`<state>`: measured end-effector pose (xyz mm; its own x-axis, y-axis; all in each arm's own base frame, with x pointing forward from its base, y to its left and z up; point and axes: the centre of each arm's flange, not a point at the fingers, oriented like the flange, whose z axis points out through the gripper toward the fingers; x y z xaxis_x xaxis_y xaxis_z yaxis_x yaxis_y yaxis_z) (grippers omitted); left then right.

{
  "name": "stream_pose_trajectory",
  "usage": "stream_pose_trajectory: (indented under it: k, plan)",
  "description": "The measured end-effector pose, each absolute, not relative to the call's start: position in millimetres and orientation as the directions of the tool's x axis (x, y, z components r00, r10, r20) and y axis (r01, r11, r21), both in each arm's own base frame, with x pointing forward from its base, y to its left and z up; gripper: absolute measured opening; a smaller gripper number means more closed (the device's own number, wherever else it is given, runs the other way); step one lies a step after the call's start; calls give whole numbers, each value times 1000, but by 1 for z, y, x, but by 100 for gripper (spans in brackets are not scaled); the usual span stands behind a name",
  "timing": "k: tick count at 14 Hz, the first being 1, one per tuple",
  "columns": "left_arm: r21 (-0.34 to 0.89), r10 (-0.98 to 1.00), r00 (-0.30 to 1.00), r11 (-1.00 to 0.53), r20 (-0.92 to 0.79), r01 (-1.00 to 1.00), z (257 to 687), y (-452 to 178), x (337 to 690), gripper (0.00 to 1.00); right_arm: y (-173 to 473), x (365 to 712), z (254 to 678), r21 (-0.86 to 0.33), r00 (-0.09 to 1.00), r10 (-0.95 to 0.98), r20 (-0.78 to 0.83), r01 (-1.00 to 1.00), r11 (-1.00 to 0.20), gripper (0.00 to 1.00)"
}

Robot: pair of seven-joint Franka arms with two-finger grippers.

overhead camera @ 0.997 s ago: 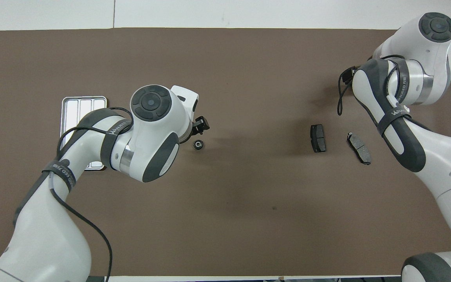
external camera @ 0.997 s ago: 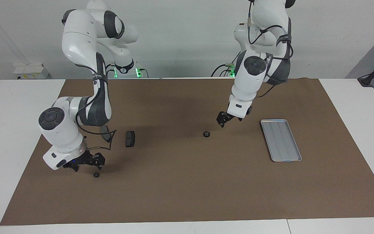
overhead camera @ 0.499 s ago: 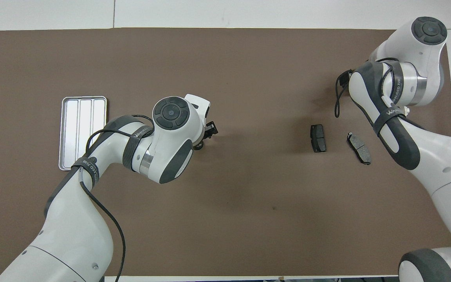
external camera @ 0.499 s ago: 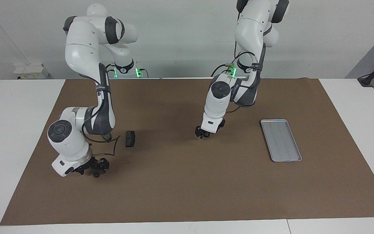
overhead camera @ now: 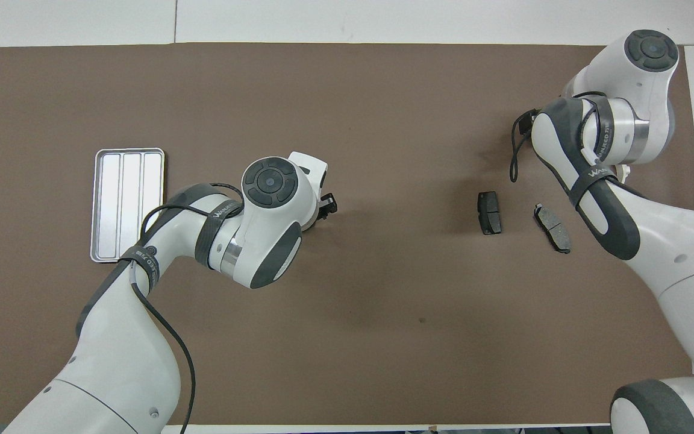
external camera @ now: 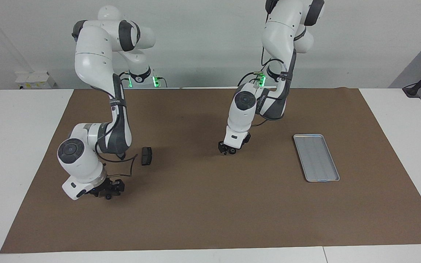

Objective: Pick bearing gear from pile to tray
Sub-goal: 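Grasp the black bearing at the center with the left gripper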

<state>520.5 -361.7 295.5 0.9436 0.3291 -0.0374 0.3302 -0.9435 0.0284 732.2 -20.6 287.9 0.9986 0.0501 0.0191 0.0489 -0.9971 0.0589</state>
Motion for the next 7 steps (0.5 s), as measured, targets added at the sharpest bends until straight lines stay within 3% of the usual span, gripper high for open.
stream_pose_trajectory:
  k: [2, 3, 7]
  plan:
    - [27, 332, 943, -943, -38, 333, 294, -361, 520, 80, -21, 733, 289, 59, 998, 49, 27, 48, -997, 80]
    - [27, 333, 942, -942, -38, 334, 294, -361, 520, 71, -22, 733, 288, 60, 998, 48, 27, 46, -997, 80]
    - [35, 336, 941, -941, -32, 337, 295, -361, 521, 70, -24, 736, 289, 58, 998, 44, 52, 41, -997, 80]
